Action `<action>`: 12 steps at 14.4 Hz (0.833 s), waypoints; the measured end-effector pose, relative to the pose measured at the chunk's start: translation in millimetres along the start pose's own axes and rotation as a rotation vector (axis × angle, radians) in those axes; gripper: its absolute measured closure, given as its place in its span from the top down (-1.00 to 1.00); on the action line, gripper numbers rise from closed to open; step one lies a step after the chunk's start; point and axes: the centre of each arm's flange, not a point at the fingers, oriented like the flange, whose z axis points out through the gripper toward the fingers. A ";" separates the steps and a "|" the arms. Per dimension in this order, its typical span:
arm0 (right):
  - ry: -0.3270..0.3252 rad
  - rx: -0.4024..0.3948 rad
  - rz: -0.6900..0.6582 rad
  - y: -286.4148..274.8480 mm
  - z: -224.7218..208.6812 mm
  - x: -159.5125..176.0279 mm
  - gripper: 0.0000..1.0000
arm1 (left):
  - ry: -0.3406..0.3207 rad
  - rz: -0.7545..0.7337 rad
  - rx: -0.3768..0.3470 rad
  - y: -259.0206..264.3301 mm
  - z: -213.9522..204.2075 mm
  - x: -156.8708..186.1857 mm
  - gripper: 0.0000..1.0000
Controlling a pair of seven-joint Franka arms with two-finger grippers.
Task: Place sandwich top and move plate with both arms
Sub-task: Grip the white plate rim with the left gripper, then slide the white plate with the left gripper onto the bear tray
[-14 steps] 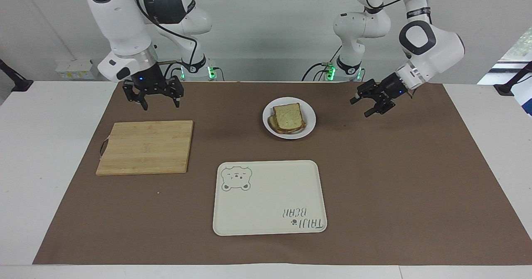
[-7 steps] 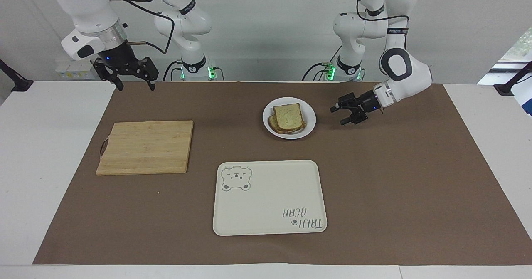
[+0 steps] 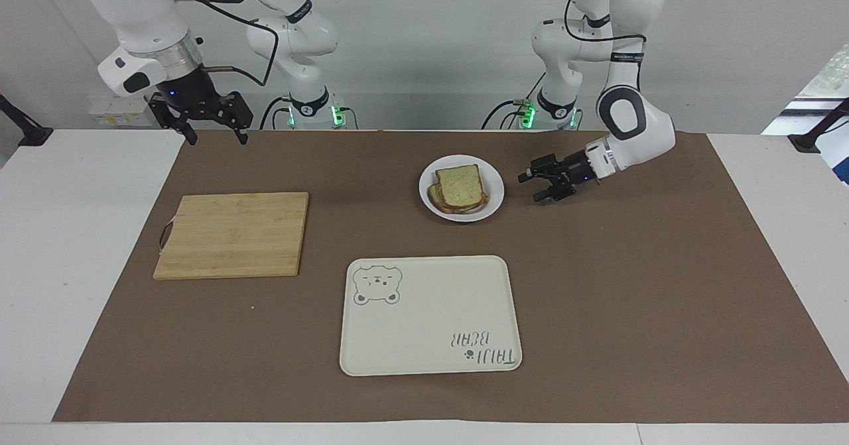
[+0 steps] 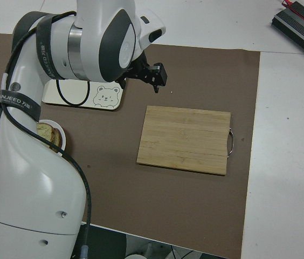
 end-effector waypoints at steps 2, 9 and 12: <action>0.000 0.000 0.000 0.0 0.0 0.0 1.00 | 0.010 -0.010 -0.020 -3.5 8.7 -4.7 0.84; 0.000 0.000 0.000 0.0 0.0 0.0 1.00 | -0.018 -0.004 -0.030 2.8 24.5 -12.3 0.43; 0.000 0.000 0.000 0.0 0.0 0.0 1.00 | -0.042 -0.002 -0.029 3.7 32.7 -19.4 0.30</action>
